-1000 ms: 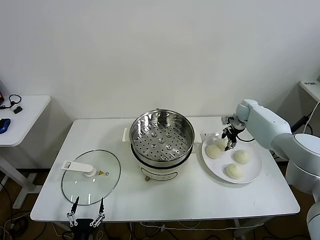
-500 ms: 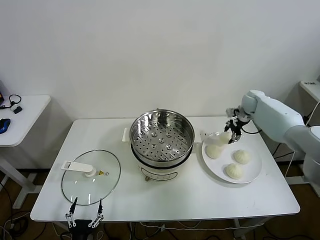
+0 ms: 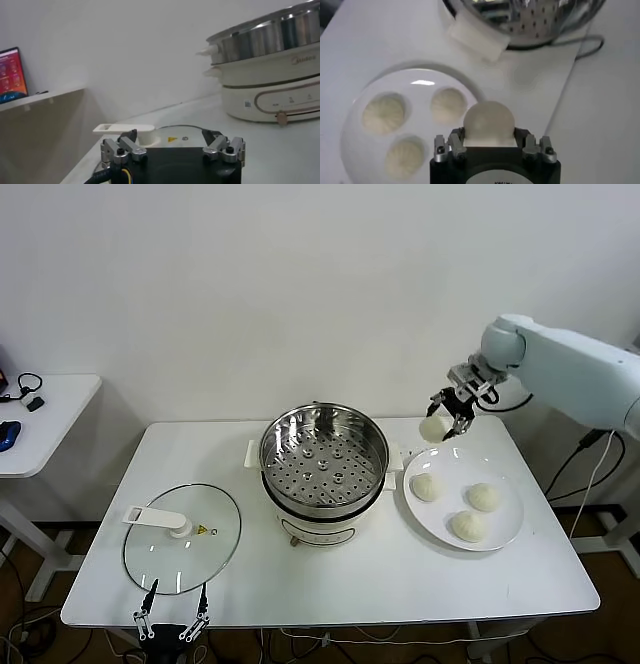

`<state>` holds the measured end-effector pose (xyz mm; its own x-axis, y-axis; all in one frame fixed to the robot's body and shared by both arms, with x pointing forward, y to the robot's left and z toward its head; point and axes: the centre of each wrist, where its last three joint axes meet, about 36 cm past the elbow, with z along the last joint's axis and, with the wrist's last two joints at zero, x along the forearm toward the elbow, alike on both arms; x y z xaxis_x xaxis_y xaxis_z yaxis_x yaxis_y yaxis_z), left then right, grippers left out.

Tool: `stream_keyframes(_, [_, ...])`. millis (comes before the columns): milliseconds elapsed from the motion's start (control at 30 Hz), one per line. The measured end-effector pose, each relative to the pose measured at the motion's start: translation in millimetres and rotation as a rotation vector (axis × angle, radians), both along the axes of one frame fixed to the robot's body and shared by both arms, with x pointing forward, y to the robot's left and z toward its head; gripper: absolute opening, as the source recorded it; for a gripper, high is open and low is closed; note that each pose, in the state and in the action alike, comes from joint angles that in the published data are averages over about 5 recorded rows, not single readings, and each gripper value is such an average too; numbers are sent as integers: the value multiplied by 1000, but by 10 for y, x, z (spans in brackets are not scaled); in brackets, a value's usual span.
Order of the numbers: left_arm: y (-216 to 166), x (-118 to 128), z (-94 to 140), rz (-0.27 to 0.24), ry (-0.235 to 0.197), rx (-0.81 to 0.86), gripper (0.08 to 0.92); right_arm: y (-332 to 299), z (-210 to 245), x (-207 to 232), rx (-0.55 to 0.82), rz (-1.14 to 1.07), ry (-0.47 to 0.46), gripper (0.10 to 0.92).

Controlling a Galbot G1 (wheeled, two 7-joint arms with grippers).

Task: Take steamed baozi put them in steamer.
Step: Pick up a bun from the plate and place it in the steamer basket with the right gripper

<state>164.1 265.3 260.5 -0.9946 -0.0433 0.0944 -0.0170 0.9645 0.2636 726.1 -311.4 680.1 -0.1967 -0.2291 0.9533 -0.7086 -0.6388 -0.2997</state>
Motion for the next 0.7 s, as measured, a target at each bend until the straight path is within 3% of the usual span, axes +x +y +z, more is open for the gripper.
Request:
stream_keyframes(333, [-9, 19, 32, 1, -11, 1, 823, 985, 319, 109, -5, 410, -106, 662])
stream_keyframes(700, [1, 34, 71, 15, -23, 0, 823, 1899, -31, 193, -26, 633, -92, 670])
